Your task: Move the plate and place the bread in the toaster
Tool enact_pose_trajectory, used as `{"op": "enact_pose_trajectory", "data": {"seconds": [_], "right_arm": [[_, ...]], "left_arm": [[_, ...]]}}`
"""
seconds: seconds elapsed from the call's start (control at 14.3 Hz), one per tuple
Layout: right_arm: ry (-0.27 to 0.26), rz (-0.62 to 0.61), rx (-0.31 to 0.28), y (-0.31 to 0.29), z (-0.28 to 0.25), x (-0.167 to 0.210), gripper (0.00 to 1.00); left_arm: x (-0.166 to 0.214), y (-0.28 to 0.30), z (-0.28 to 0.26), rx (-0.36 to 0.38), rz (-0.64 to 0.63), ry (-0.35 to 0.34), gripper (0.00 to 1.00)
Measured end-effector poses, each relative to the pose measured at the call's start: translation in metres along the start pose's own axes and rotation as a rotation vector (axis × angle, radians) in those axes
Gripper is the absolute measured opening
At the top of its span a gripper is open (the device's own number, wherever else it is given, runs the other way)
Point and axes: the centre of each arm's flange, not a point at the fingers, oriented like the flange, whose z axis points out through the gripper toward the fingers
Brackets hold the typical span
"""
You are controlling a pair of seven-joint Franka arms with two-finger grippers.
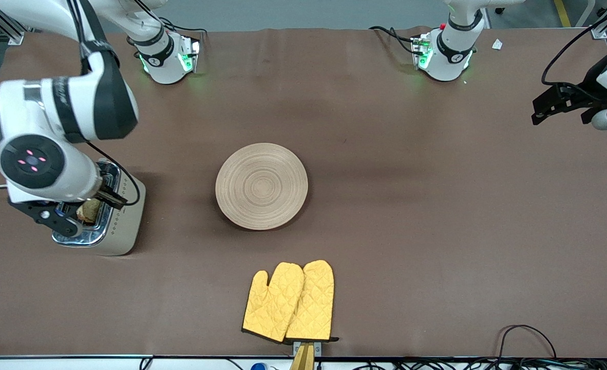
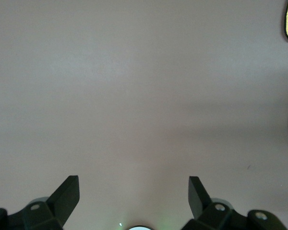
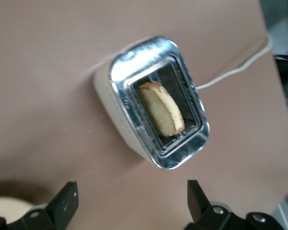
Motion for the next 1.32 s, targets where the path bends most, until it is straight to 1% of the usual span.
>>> {"op": "enact_pose_trajectory", "data": {"seconds": [0.07, 0.14, 0.28, 0.42, 0.56, 0.77, 0.91, 1.05, 1.32], "right_arm": [[-0.002, -0.028, 0.059, 0.016, -0.012, 0.002, 1.00], [0.003, -0.053, 0.103, 0.035, -0.023, 0.004, 1.00], [0.026, -0.109, 0.149, 0.067, -0.040, 0.000, 1.00], [0.029, -0.165, 0.193, 0.083, -0.052, -0.012, 1.00], [0.034, -0.230, 0.234, 0.104, -0.060, -0.016, 1.00], [0.025, -0.300, 0.317, 0.148, -0.063, -0.011, 1.00], [0.011, -0.308, 0.370, 0.179, -0.059, -0.009, 1.00], [0.011, -0.311, 0.383, 0.199, -0.057, -0.015, 1.00], [0.025, -0.325, 0.384, 0.207, -0.064, -0.030, 1.00]], "left_arm": [[0.000, 0.000, 0.000, 0.000, 0.001, 0.003, 1.00], [0.000, 0.001, 0.000, 0.000, 0.002, 0.004, 1.00], [0.000, 0.001, 0.000, 0.000, 0.003, 0.004, 1.00], [0.000, 0.001, 0.000, 0.000, 0.002, 0.004, 1.00], [0.000, 0.001, 0.000, 0.000, 0.001, 0.003, 1.00], [0.000, 0.001, 0.000, 0.000, 0.001, 0.003, 1.00], [0.000, 0.000, 0.000, 0.000, 0.000, 0.003, 1.00], [0.000, 0.000, -0.002, 0.000, 0.000, 0.006, 1.00], [-0.002, -0.003, -0.008, -0.001, -0.005, 0.018, 1.00]]}}
